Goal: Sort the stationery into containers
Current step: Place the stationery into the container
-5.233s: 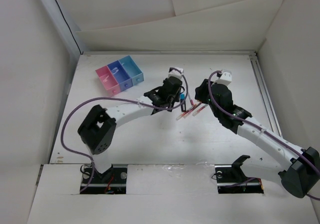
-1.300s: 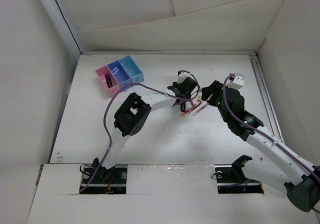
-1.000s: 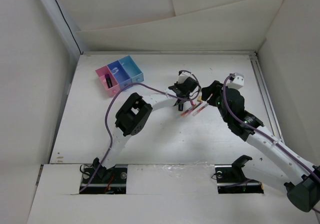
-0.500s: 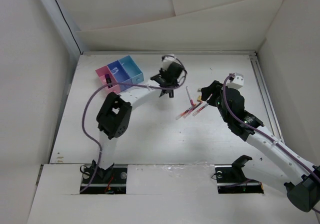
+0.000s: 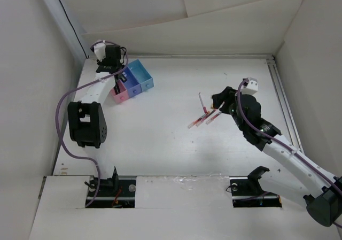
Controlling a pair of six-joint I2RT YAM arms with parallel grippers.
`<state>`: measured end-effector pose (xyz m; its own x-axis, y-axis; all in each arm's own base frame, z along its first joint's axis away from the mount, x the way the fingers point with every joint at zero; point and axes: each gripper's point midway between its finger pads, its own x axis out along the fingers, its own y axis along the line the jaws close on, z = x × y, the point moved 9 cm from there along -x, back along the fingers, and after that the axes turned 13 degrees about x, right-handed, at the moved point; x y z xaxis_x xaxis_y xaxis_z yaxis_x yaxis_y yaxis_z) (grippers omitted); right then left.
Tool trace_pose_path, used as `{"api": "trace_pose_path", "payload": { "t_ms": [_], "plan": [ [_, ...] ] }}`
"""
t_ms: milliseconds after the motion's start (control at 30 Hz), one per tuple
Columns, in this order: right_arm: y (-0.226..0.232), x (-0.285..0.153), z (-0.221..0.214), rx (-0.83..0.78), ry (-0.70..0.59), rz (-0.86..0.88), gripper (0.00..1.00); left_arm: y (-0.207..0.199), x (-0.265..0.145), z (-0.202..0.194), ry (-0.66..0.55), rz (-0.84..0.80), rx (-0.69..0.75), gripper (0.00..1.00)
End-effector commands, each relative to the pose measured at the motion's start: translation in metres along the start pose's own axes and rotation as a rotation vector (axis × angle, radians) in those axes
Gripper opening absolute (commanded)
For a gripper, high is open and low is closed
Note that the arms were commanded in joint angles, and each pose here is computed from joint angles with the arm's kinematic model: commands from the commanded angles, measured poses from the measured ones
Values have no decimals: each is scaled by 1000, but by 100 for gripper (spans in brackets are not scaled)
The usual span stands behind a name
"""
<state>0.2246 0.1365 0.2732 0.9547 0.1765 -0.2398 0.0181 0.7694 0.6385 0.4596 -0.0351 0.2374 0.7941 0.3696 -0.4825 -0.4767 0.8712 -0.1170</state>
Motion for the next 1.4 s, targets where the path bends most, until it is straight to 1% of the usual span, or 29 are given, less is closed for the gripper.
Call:
{"api": "trace_pose_path", "payload": {
  "t_ms": [0, 67, 233, 467, 500, 633, 733, 833, 933, 967, 1033, 1167, 1200, 1233, 1267, 1300, 1333, 1367],
  "plan": [
    [15, -1, 12, 8, -35, 72, 63, 15, 6, 1, -1, 53, -3, 0],
    [15, -1, 12, 7, -35, 72, 63, 26, 14, -5, 11, 111, 18, 0],
    [15, 0, 10, 4, -23, 72, 63, 41, 29, -19, 35, 179, 62, 0],
    [17, 2, 11, 4, -23, 72, 63, 43, 47, -36, 50, 215, 108, 0],
    [17, 2, 11, 4, -23, 72, 63, 43, 47, -31, 39, 220, 113, 0],
    [16, 4, 9, 0, -17, 66, 63, 43, 50, -31, 23, 225, 115, 4],
    [15, 6, 7, -3, -11, 59, 63, 42, 50, -31, 28, 217, 124, 11],
    [15, 6, 7, -3, -11, 59, 63, 42, 48, -31, 24, 205, 119, 23],
    [15, 6, 7, -3, -17, 53, 63, 40, 38, -17, -18, 180, 92, 36],
    [15, 6, 7, -3, -17, 53, 63, 40, 36, -14, -23, 169, 87, 43],
    [15, 6, 7, -3, -17, 53, 63, 34, 26, -5, -51, 140, 74, 49],
    [15, 6, 7, -3, -17, 53, 63, 24, 14, 7, -78, 111, 75, 49],
    [14, 6, 8, -3, -26, 45, 61, 20, 8, 7, -79, 100, 80, 47],
    [15, 4, 10, 1, -32, 51, 58, 12, -1, 13, -97, 75, 76, 39],
    [15, 3, 13, 5, -49, 46, 47, 5, -4, 10, -90, 45, 83, 34],
    [14, 3, 13, 5, -56, 39, 39, -2, -12, 11, -95, 12, 93, 28],
    [10, 1, 15, 7, -78, 21, 31, -25, -25, 10, -97, -70, 106, 19],
    [10, 1, 16, 17, -92, 8, 24, -37, -33, 8, -97, -99, 118, 15]
  ]
}}
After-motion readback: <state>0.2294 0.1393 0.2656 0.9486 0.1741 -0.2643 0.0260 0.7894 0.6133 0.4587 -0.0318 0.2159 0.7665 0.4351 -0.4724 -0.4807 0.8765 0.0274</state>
